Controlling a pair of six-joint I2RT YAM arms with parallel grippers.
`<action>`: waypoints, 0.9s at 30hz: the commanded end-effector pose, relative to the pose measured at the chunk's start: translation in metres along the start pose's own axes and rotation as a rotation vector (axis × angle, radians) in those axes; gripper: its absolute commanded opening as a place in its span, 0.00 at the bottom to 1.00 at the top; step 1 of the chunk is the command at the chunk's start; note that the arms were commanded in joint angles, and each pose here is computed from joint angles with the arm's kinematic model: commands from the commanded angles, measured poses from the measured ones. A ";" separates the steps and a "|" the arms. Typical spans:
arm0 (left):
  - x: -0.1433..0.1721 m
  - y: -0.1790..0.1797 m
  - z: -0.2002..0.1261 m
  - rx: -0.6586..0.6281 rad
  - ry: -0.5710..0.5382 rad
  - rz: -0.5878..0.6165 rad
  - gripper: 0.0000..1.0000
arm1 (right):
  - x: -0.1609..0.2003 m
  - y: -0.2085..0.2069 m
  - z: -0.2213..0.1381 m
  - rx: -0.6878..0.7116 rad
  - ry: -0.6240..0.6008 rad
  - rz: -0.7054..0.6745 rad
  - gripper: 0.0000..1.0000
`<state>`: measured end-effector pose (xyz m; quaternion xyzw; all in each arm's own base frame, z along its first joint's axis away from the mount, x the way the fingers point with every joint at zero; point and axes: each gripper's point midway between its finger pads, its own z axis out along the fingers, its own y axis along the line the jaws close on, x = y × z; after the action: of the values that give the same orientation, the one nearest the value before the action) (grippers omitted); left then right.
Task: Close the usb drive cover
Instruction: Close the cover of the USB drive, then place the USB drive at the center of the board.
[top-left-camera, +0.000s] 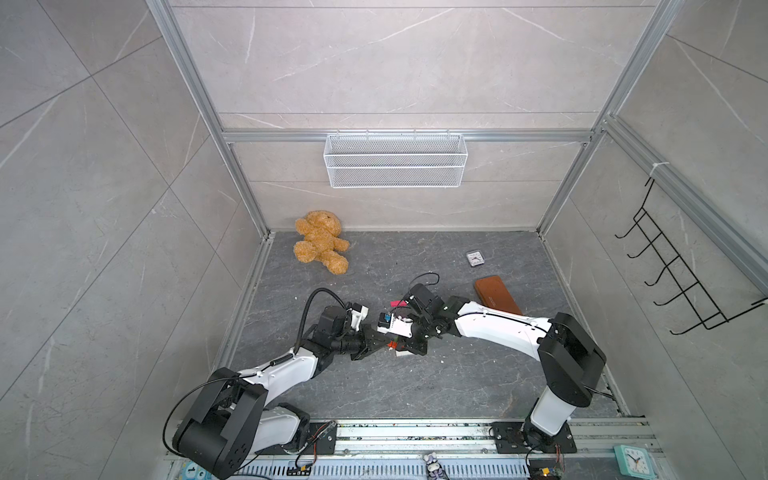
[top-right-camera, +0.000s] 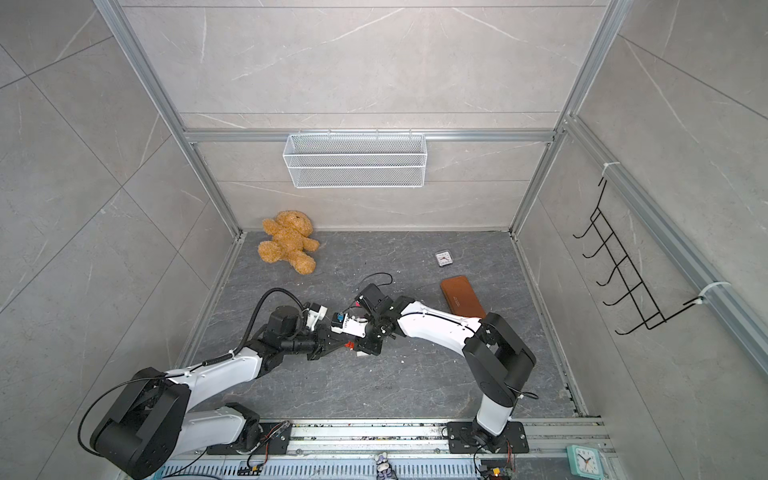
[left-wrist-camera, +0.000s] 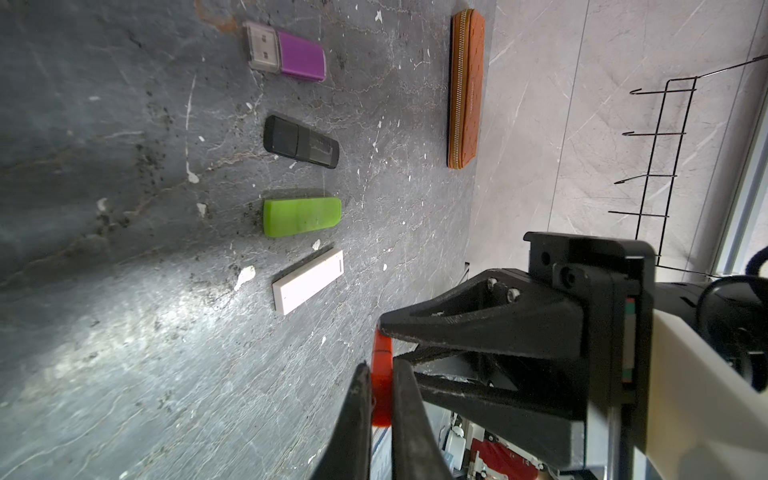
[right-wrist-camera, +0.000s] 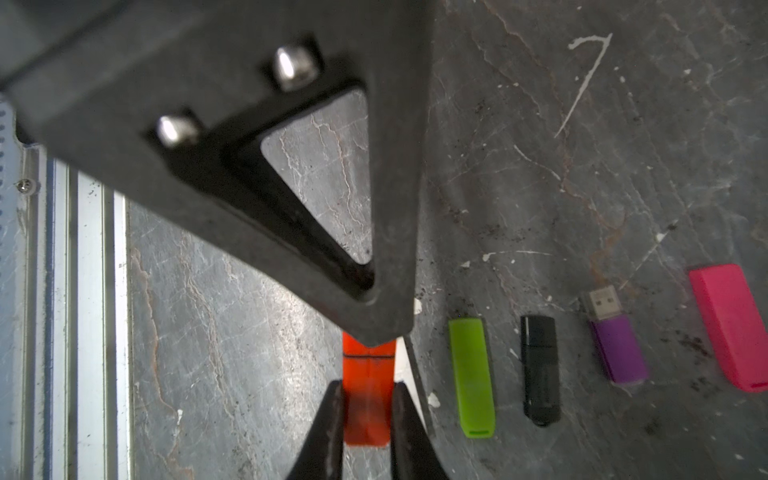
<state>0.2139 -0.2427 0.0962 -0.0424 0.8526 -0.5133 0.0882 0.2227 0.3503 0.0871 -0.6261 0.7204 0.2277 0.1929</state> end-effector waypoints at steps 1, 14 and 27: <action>0.014 -0.015 0.002 0.020 0.069 0.056 0.20 | -0.069 0.004 -0.016 0.009 -0.250 -0.109 0.15; 0.011 -0.015 -0.029 -0.067 -0.042 0.114 0.39 | 0.004 0.007 0.001 0.056 -0.038 -0.040 0.16; -0.008 0.006 -0.072 -0.179 -0.224 0.068 0.39 | 0.057 0.015 -0.003 0.049 0.203 -0.119 0.17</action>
<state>0.2044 -0.1905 0.1253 -0.0635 0.8720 -0.4514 0.1784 0.2109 0.3188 0.0599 -0.6632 0.7123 0.1522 0.1723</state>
